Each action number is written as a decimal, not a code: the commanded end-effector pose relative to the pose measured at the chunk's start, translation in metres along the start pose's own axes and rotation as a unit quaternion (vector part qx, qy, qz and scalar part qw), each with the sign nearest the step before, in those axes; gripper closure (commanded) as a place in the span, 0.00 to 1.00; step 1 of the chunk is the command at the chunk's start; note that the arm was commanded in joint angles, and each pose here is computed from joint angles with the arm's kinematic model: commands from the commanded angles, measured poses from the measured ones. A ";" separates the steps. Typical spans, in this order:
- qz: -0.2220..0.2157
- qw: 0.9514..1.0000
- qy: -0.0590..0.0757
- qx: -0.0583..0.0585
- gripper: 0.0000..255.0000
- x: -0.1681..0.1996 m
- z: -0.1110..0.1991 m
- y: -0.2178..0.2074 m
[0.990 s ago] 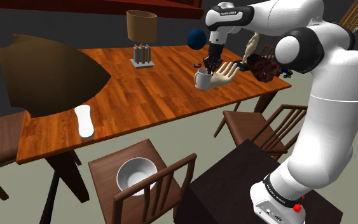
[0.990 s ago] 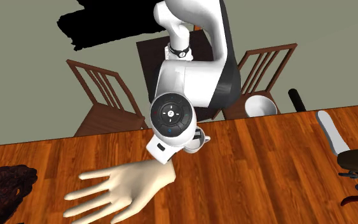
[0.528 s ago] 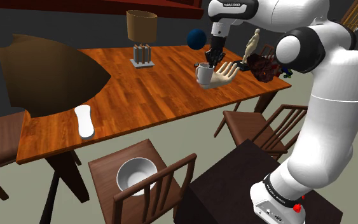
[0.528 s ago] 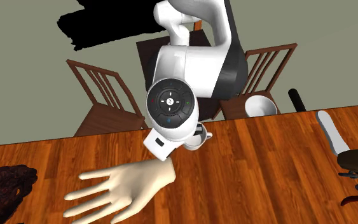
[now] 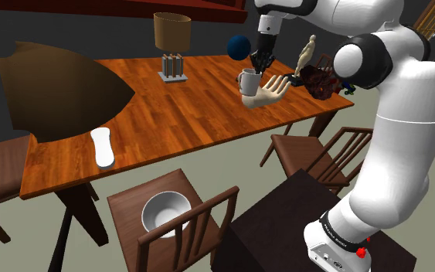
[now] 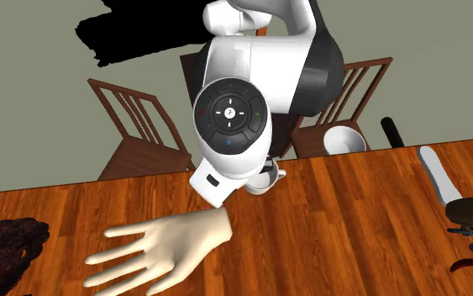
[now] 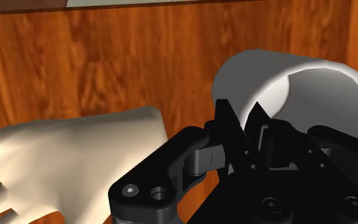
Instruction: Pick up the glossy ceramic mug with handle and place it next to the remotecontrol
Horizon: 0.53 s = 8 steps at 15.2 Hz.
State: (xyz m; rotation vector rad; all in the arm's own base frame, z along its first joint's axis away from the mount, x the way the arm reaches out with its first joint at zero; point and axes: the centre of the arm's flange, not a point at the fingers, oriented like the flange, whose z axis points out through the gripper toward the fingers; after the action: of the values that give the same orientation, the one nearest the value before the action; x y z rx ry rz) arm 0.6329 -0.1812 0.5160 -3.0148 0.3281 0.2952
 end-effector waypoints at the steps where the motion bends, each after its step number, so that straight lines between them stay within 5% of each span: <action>1: 0.000 1.000 0.000 0.000 1.00 -0.002 0.004 -0.019; 8: 0.000 1.000 0.000 0.000 1.00 -0.006 0.029 -0.107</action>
State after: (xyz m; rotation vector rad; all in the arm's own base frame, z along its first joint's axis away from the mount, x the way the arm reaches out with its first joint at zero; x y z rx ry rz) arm 0.6446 -0.0857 0.4966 -3.0146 0.3260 0.2964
